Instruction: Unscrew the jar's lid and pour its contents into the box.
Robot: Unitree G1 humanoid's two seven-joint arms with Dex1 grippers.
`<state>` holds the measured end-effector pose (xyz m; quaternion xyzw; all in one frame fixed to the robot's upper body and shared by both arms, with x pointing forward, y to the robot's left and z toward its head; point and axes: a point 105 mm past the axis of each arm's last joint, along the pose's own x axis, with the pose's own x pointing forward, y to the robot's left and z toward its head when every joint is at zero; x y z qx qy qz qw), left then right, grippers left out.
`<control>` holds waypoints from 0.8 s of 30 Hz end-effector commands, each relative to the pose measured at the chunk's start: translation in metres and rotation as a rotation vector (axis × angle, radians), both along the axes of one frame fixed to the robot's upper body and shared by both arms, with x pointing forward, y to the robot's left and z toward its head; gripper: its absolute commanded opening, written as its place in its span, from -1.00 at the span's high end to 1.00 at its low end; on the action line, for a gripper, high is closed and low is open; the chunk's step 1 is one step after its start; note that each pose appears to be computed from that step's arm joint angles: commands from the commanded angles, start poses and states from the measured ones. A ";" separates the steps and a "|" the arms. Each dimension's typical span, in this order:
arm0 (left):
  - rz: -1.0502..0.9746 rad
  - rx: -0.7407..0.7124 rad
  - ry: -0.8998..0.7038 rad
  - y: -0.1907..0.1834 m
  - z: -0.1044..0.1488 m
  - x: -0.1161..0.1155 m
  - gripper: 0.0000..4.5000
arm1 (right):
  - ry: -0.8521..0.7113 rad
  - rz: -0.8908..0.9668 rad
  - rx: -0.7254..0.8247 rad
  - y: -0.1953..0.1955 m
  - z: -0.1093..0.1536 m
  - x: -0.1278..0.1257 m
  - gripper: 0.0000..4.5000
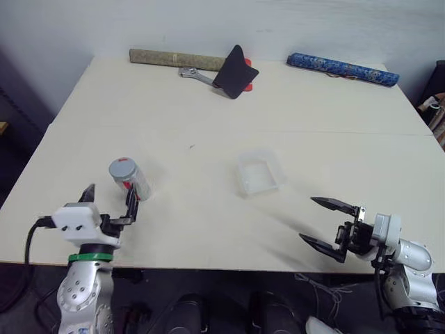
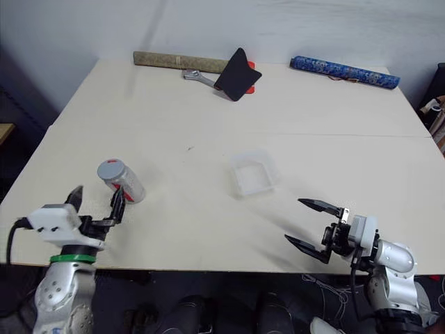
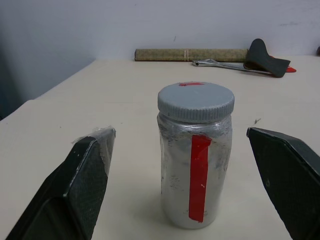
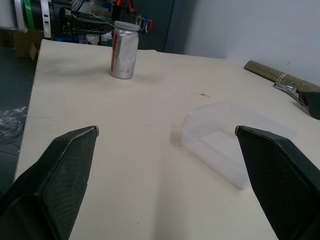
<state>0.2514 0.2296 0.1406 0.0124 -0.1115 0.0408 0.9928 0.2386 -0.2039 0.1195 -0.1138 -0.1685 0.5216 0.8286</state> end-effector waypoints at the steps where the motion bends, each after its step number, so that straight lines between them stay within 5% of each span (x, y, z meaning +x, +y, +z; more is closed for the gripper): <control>1: 0.013 0.001 -0.025 -0.003 0.003 0.009 -0.98 | -0.032 -0.027 0.009 -0.008 0.003 -0.006 -1.00; 16: -0.031 0.008 -0.036 -0.011 0.001 0.057 -0.98 | -0.015 -0.059 0.005 -0.010 -0.010 -0.014 -1.00; 24: -0.057 0.024 -0.016 -0.009 -0.003 0.063 -0.06 | -0.022 -0.070 0.021 0.002 -0.004 -0.012 -1.00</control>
